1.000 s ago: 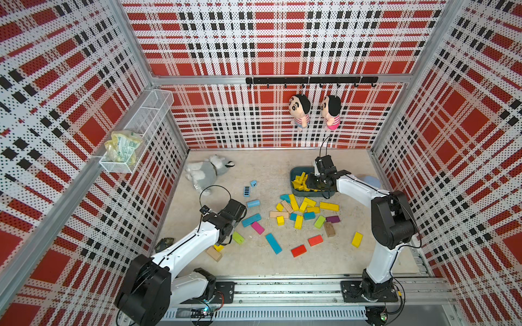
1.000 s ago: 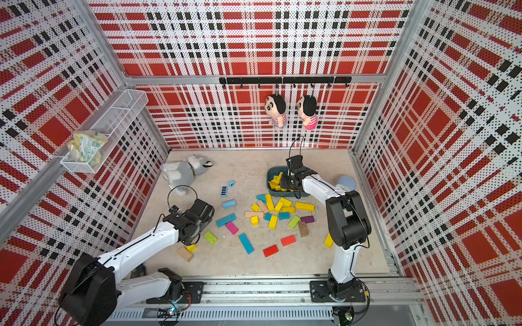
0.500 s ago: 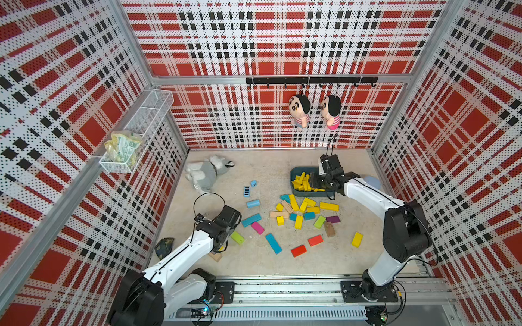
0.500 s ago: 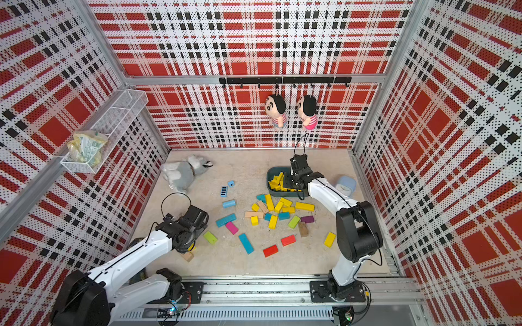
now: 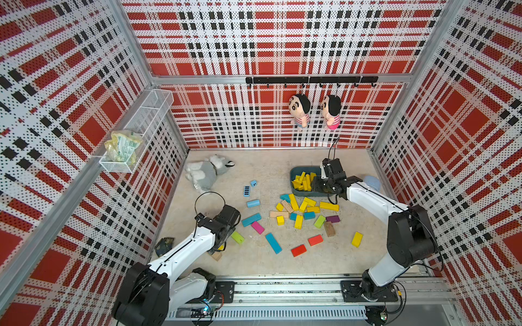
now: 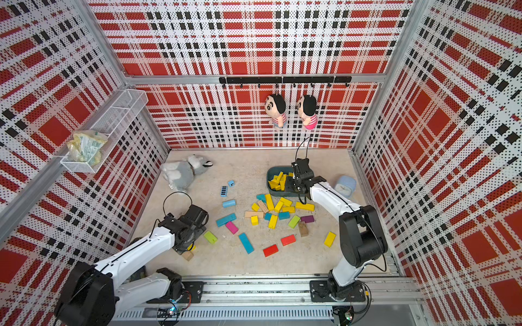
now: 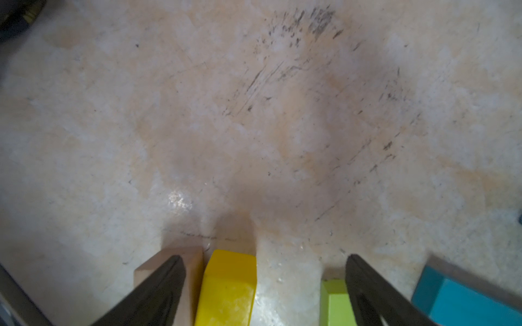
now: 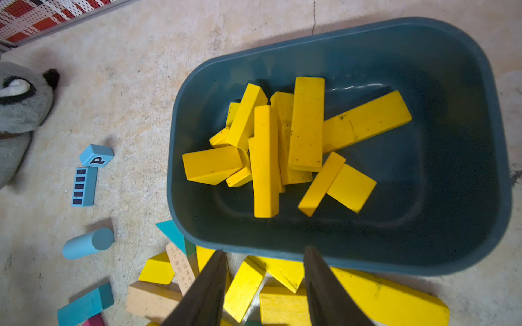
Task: Pick out the yellow building blocks
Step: Place the building block in the storage box, then pick up the building block from the center of the board.
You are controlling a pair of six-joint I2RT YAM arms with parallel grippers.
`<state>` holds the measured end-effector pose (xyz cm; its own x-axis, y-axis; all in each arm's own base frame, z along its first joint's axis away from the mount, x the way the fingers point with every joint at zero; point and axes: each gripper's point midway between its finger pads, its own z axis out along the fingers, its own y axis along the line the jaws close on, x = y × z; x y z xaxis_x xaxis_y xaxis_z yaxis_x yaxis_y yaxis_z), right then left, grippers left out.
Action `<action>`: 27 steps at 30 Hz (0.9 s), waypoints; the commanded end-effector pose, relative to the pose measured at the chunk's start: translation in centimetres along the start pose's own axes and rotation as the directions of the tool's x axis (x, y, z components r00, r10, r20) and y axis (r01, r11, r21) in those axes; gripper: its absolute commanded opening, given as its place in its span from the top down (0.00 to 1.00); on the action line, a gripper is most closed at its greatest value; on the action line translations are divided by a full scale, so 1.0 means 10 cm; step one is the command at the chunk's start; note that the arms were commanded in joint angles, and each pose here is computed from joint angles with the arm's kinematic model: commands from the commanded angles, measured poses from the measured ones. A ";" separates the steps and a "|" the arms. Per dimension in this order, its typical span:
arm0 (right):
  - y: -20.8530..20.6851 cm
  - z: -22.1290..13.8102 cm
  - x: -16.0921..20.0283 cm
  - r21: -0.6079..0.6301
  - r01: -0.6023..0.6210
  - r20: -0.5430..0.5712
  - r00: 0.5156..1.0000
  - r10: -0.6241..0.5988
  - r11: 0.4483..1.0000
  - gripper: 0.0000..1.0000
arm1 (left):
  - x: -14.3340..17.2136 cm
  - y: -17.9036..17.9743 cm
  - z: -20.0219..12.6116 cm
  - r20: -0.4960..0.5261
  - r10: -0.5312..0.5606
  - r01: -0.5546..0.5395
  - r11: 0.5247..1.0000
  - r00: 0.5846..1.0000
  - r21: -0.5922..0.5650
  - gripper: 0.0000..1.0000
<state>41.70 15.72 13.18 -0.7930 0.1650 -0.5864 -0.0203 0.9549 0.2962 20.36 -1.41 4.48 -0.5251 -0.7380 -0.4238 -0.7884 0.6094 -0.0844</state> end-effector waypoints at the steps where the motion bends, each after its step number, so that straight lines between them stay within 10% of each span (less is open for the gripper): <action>1: 0.01 -0.08 -0.11 -0.007 -0.017 0.050 0.999 0.017 1.000 0.52 | 0.10 -0.04 0.04 -0.053 0.031 -0.031 1.000 0.998 0.006 0.09; 27: -0.02 -0.08 0.00 -0.016 -0.037 0.041 0.998 0.038 0.999 0.52 | 0.16 -0.20 -0.17 -0.024 0.076 -0.076 0.997 0.997 -0.020 0.25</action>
<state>41.03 15.48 12.48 -0.7900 0.1974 -0.5805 0.0039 0.9483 0.3173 20.32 -4.39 4.66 -0.6107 -0.6890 -0.3903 -0.7357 0.6760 -0.0421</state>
